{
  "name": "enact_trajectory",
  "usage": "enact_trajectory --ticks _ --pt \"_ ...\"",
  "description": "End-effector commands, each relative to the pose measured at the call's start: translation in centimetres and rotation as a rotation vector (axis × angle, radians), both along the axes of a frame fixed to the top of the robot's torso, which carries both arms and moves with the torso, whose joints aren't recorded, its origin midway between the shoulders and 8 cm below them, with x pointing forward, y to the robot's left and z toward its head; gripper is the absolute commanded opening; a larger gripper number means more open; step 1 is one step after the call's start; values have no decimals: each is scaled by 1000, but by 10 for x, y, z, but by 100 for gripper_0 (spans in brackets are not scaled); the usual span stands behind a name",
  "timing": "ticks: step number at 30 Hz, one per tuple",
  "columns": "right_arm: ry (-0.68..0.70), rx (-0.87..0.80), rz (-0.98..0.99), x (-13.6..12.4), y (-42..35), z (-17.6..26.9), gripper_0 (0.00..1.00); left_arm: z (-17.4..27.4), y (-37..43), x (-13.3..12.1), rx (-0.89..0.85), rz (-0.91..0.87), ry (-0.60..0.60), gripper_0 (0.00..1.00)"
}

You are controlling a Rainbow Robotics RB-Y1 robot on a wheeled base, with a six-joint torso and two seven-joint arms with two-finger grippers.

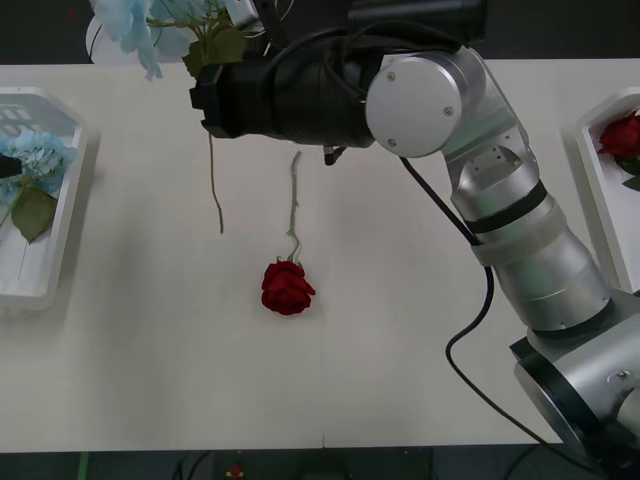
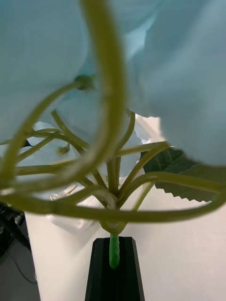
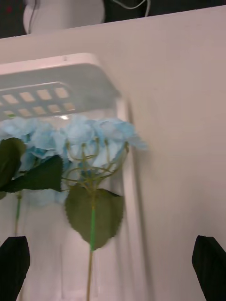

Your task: Put the red flowers into the right box and the blue flowers into the left box

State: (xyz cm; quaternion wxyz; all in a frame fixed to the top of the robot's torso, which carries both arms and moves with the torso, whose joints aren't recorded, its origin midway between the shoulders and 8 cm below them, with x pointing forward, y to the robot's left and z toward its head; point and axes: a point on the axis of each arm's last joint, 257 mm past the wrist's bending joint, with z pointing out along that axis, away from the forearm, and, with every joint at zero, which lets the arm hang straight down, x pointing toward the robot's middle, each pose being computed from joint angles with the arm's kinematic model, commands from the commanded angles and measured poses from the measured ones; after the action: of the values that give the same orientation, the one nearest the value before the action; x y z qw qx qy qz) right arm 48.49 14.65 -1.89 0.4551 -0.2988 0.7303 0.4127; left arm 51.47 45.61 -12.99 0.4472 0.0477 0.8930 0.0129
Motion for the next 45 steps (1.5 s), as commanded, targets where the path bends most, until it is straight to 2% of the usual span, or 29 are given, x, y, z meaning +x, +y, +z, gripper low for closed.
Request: enact_trajectory --ticks 1,2,7,12,16,22,26,31,41,42,43,44,45 --pt "-48 43 49 -14 39 39 0 8 -32 -10 -71 -141 -93 100" --pt "-45 44 50 -15 44 39 0 4 -49 -11 -135 -178 -115 100" --pt "-61 53 54 -17 56 36 0 -1 -73 -20 -232 -281 -209 100" --pt "-63 57 57 -19 61 35 0 15 -122 -41 -457 -451 -299 100" --pt "-61 56 58 -20 61 34 0 24 -161 -53 -520 -564 -377 100" --pt "-54 75 62 -23 66 35 0 24 -210 -63 -486 -674 -454 100" --pt "-42 88 64 -25 67 36 0 23 -250 -64 -540 -697 -479 100" --pt "-32 94 65 -25 67 37 0 28 -288 -53 -524 -685 -533 90" --pt "-26 98 66 -26 67 37 0 31 -328 -40 -515 -693 -562 90" --pt "-25 98 65 -26 67 37 0 29 -332 -39 -518 -693 -559 75" --pt "-25 98 65 -26 67 37 0 30 -336 -38 -519 -693 -562 45" --pt "-24 98 64 -26 67 36 0 31 -338 -38 -522 -694 -562 27" --pt "-26 98 66 -26 67 37 0 33 -341 -36 -532 -691 -565 0"
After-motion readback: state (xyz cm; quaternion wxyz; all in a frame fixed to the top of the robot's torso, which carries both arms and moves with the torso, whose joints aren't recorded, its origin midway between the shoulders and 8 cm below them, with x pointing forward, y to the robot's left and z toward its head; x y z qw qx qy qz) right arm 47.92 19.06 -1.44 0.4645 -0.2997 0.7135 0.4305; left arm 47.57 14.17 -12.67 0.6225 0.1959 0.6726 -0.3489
